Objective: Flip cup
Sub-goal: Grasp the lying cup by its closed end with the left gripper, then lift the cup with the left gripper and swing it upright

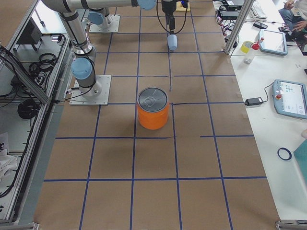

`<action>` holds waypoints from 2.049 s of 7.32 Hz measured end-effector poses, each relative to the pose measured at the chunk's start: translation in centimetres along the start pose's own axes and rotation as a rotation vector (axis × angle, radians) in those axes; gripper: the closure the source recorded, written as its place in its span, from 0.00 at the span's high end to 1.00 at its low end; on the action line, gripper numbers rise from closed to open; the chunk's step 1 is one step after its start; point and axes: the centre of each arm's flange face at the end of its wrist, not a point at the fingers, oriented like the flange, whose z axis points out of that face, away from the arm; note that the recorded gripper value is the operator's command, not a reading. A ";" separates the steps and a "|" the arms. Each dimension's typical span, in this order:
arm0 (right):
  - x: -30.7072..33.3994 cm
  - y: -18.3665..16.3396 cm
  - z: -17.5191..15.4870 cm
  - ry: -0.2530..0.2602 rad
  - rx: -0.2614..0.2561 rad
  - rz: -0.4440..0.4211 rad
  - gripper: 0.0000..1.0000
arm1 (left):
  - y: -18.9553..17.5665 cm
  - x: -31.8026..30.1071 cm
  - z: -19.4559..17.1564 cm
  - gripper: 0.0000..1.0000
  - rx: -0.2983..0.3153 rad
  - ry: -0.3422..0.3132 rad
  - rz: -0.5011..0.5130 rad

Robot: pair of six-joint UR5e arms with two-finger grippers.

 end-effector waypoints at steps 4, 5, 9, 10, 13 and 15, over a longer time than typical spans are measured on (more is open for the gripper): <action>-0.1 -0.1 0.2 0.001 0.000 0.015 1.00 | -2.0 -1.7 7.3 1.00 0.017 0.181 0.031; -0.1 -0.1 0.2 0.001 0.002 0.014 1.00 | -2.1 -2.1 9.2 1.00 0.009 0.193 0.029; -0.2 -0.2 0.3 0.001 0.007 0.011 1.00 | -3.2 -2.4 15.2 0.99 0.008 0.333 -0.015; -0.2 -0.2 0.4 0.001 0.006 0.011 1.00 | -3.3 -2.3 15.9 0.86 0.003 0.361 -0.035; -0.3 -0.2 0.5 0.000 0.010 0.013 1.00 | -3.4 -1.7 17.3 0.39 -0.007 0.468 -0.075; -0.3 -0.1 0.6 0.000 0.012 0.013 1.00 | -3.5 -1.6 17.3 0.00 -0.024 0.491 -0.096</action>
